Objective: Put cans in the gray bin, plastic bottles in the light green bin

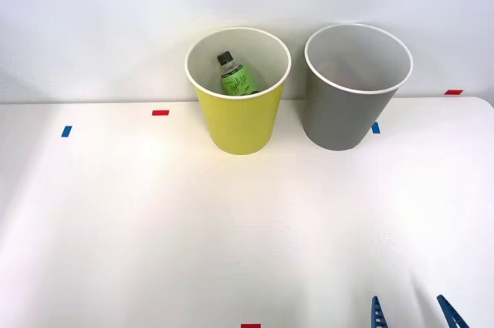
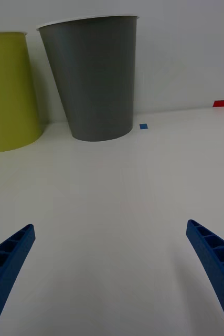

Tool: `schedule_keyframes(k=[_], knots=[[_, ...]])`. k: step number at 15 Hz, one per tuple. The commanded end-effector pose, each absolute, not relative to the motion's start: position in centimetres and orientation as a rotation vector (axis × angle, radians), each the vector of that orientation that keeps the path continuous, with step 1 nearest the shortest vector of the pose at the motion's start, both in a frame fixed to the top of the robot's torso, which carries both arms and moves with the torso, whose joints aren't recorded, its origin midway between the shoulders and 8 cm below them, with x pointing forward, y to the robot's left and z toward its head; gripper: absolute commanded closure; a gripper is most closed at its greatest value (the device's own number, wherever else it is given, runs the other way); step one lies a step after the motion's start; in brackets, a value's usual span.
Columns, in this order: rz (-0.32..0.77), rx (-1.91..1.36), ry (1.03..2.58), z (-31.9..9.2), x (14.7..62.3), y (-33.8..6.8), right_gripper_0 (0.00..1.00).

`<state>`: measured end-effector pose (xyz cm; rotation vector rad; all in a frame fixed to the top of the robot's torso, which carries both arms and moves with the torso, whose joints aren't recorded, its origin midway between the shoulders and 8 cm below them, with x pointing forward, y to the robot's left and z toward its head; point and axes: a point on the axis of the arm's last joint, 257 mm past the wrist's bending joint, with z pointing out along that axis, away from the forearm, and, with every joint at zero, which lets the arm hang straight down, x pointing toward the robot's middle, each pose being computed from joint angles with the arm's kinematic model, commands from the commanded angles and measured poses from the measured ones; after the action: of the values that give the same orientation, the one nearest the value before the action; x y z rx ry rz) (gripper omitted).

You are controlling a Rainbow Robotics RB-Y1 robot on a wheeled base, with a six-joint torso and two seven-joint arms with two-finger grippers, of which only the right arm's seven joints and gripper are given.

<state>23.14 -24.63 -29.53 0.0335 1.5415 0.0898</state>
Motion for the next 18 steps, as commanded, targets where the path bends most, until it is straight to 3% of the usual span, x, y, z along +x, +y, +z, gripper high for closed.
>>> schedule_keyframes(k=[1,18], knots=[[0.09,0.033,1.541,-29.53,23.14,-24.63,0.0],[0.09,0.033,1.541,-29.53,23.14,-24.63,0.0]])
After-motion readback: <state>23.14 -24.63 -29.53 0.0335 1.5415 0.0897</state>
